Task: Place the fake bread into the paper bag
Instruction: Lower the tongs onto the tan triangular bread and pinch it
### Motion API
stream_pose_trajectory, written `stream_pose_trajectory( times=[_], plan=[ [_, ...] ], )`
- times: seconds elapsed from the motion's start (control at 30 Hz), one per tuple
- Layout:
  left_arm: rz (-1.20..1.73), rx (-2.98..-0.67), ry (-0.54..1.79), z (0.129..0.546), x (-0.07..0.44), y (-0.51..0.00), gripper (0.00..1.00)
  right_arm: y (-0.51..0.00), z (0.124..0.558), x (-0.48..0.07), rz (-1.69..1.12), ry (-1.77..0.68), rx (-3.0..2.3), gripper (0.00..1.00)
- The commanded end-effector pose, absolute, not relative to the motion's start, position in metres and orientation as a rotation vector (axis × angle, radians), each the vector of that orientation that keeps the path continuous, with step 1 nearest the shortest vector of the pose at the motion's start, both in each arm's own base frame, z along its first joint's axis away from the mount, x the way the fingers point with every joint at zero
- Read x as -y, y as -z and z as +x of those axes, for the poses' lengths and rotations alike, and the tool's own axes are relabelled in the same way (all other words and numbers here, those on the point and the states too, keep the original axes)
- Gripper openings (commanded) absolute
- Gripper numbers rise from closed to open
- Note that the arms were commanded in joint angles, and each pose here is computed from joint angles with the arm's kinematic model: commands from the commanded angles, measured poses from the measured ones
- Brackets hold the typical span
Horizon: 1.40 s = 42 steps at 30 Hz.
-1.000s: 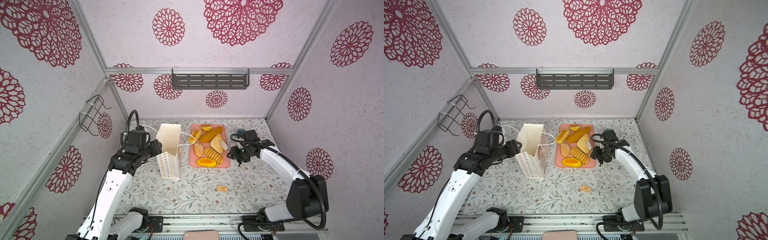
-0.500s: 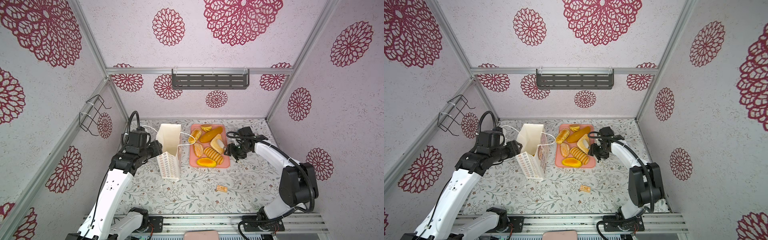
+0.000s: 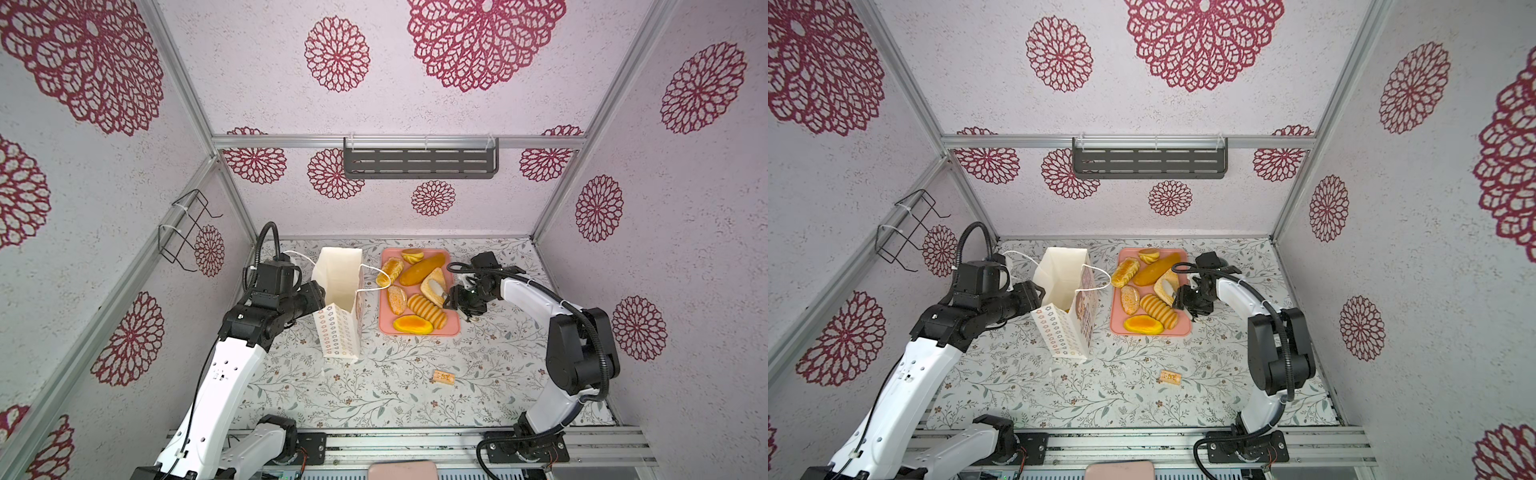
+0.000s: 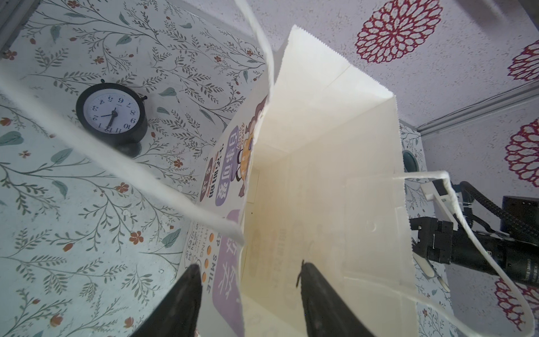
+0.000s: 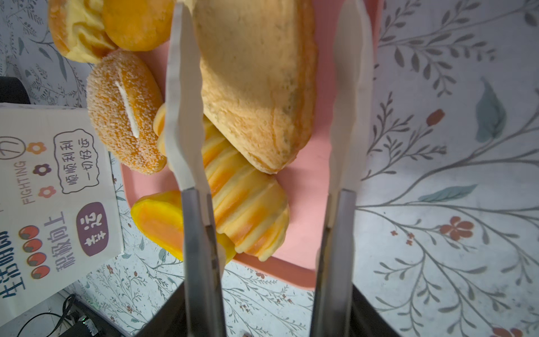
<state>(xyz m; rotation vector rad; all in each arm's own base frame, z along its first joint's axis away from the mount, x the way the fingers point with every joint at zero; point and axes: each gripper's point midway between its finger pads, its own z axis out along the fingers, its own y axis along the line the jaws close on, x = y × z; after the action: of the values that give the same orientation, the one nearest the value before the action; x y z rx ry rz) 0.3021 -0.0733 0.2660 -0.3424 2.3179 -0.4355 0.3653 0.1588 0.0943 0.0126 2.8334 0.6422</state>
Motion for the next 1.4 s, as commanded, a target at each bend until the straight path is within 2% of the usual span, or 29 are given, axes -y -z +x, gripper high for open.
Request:
stream_pose_trajectory(
  times=[0.0,0.37,0.63,0.87,1.13,1.37],
  plan=[
    [-0.337,-2.294,0.445,0.307,0.073,-0.268,0.58,-0.107,0.375,-0.167,-0.028,-0.715,-2.77,0.61],
    [-0.341,-2.284,0.45,0.306,0.073,-0.27,0.56,-0.121,0.37,-0.168,-0.006,-0.749,-2.725,0.46],
    [-0.344,-2.269,0.46,0.305,0.074,-0.274,0.52,-0.143,0.363,-0.165,0.004,-0.752,-2.674,0.3],
    [-0.35,-2.266,0.465,0.305,0.074,-0.273,0.48,-0.165,0.356,-0.163,0.01,-0.769,-2.625,0.23],
    [-0.349,-2.264,0.468,0.306,0.074,-0.275,0.34,-0.208,0.348,-0.162,0.011,-0.799,-2.535,0.2],
    [-0.348,-2.263,0.469,0.306,0.074,-0.274,0.16,-0.259,0.341,-0.167,0.008,-0.878,-2.418,0.17]
  ],
)
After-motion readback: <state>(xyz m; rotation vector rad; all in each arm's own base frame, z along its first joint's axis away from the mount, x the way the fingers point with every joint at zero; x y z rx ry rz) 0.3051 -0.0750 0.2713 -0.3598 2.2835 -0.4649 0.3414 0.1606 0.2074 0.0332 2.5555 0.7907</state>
